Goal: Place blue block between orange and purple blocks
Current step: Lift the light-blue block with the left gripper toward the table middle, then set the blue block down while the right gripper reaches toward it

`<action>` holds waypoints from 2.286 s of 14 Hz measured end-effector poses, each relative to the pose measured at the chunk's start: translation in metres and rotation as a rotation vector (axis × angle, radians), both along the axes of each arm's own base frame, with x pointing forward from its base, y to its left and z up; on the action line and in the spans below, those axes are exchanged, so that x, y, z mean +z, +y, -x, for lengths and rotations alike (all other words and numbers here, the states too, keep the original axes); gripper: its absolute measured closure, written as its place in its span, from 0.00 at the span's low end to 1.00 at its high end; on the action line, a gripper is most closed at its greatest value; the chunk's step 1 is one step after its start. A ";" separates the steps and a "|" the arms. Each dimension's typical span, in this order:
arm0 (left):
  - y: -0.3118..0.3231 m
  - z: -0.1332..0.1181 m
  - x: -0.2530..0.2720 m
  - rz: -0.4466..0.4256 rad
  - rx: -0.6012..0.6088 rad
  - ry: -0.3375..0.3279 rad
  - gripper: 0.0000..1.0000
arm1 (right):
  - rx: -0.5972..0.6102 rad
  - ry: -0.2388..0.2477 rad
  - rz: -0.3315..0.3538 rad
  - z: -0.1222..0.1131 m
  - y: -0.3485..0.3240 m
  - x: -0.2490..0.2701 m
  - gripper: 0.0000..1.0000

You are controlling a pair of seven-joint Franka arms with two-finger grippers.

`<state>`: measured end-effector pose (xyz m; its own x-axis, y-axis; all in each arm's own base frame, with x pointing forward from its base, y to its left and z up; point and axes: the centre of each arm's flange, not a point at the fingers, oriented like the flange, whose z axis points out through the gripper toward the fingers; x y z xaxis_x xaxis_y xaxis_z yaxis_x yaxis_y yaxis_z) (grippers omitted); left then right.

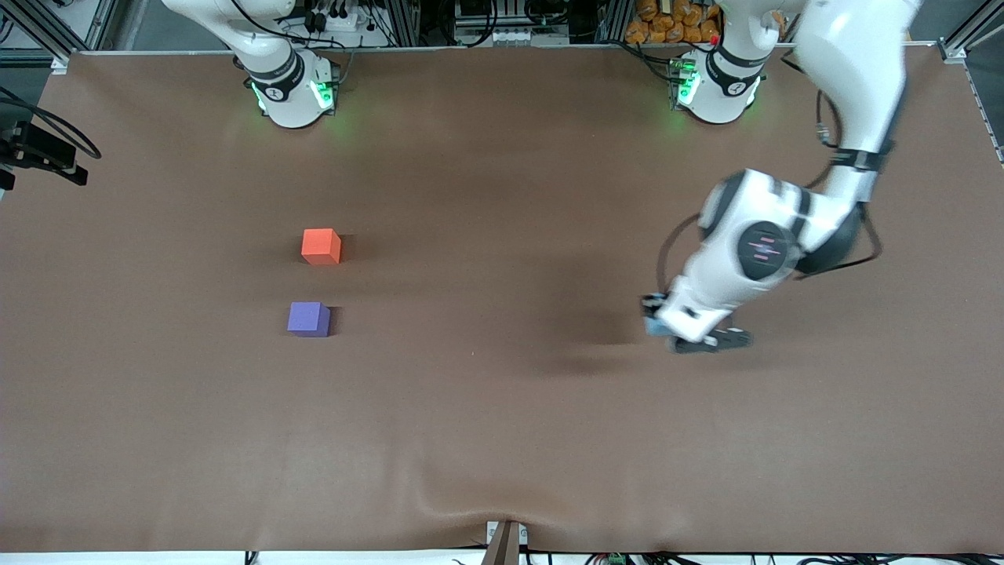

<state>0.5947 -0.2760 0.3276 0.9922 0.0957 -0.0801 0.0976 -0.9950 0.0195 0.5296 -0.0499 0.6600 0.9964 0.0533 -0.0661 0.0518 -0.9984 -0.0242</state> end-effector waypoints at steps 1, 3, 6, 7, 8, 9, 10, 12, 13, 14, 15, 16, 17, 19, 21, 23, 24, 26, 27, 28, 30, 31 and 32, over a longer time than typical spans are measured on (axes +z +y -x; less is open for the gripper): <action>-0.030 0.009 0.001 0.000 -0.008 0.001 0.46 | 0.000 0.000 0.000 0.000 0.000 0.000 0.00; -0.082 0.028 -0.006 0.005 -0.034 0.008 0.46 | 0.000 0.007 -0.001 0.001 0.000 -0.001 0.00; -0.159 0.051 -0.027 0.020 -0.027 0.019 0.46 | -0.001 0.012 -0.001 0.001 0.000 -0.001 0.00; -0.181 0.056 -0.037 0.025 -0.027 0.023 0.46 | -0.001 0.015 -0.001 0.002 -0.001 -0.001 0.00; -0.199 0.062 -0.050 0.022 -0.038 0.028 0.46 | -0.002 0.018 -0.002 0.002 -0.001 -0.001 0.00; -0.213 0.068 -0.062 0.014 -0.055 0.028 0.46 | -0.002 0.019 -0.002 0.002 -0.001 -0.001 0.00; -0.226 0.074 -0.075 0.002 -0.071 0.022 0.46 | -0.002 0.020 -0.002 0.002 -0.001 -0.001 0.00; -0.254 0.088 -0.095 -0.018 -0.091 -0.012 0.46 | 0.002 0.021 -0.003 0.002 0.001 -0.002 0.00; -0.268 0.098 -0.101 -0.021 -0.105 -0.026 0.46 | 0.007 0.021 -0.004 0.002 0.004 -0.002 0.00; -0.280 0.109 -0.105 -0.023 -0.123 -0.031 0.46 | 0.013 0.020 -0.005 0.001 0.007 -0.002 0.00; -0.289 0.119 -0.108 -0.026 -0.140 -0.031 0.46 | 0.022 0.017 -0.008 -0.001 0.012 -0.003 0.00; -0.296 0.126 -0.110 -0.027 -0.152 -0.031 0.40 | 0.031 0.009 -0.009 -0.005 0.017 -0.006 0.00; -0.298 0.128 -0.109 -0.027 -0.157 -0.034 0.29 | 0.040 -0.009 -0.008 -0.015 0.021 -0.012 0.00; -0.299 0.121 -0.098 -0.014 -0.150 -0.051 0.08 | 0.047 -0.024 -0.008 -0.039 0.025 -0.036 0.00; -0.297 0.108 -0.070 0.013 -0.134 -0.086 0.00 | 0.063 0.008 -0.012 -0.056 0.034 -0.065 0.00; -0.284 0.091 -0.023 0.020 -0.107 -0.115 0.00 | 0.107 0.054 -0.015 -0.068 0.061 -0.093 0.00; -0.270 0.080 0.007 0.018 -0.083 -0.132 0.00 | 0.126 0.075 -0.019 -0.072 0.080 -0.106 0.00; -0.226 0.050 0.063 0.011 -0.015 -0.157 0.00 | 0.093 0.114 -0.027 -0.077 0.122 -0.128 0.00; -0.197 0.033 0.085 -0.002 0.019 -0.157 0.00 | 0.044 0.129 -0.042 -0.077 0.146 -0.137 0.00; -0.166 0.017 0.101 -0.018 0.039 -0.151 0.00 | -0.010 0.140 -0.057 -0.076 0.173 -0.147 0.00; -0.103 -0.014 0.122 -0.041 0.046 -0.137 0.00 | -0.101 0.132 -0.059 -0.068 0.238 -0.164 0.00; -0.074 -0.027 0.129 -0.050 0.043 -0.130 0.00 | -0.141 0.125 -0.051 -0.061 0.274 -0.172 0.00; -0.046 -0.038 0.134 -0.057 0.035 -0.123 0.00 | -0.181 0.110 -0.048 -0.053 0.310 -0.182 0.00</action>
<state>0.6324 -0.3218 0.4616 0.9901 0.1317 0.0483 0.1329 -0.9909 -0.0230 0.5829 0.2604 0.4784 0.9769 -0.1205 -0.1767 -0.1341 -0.9887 -0.0676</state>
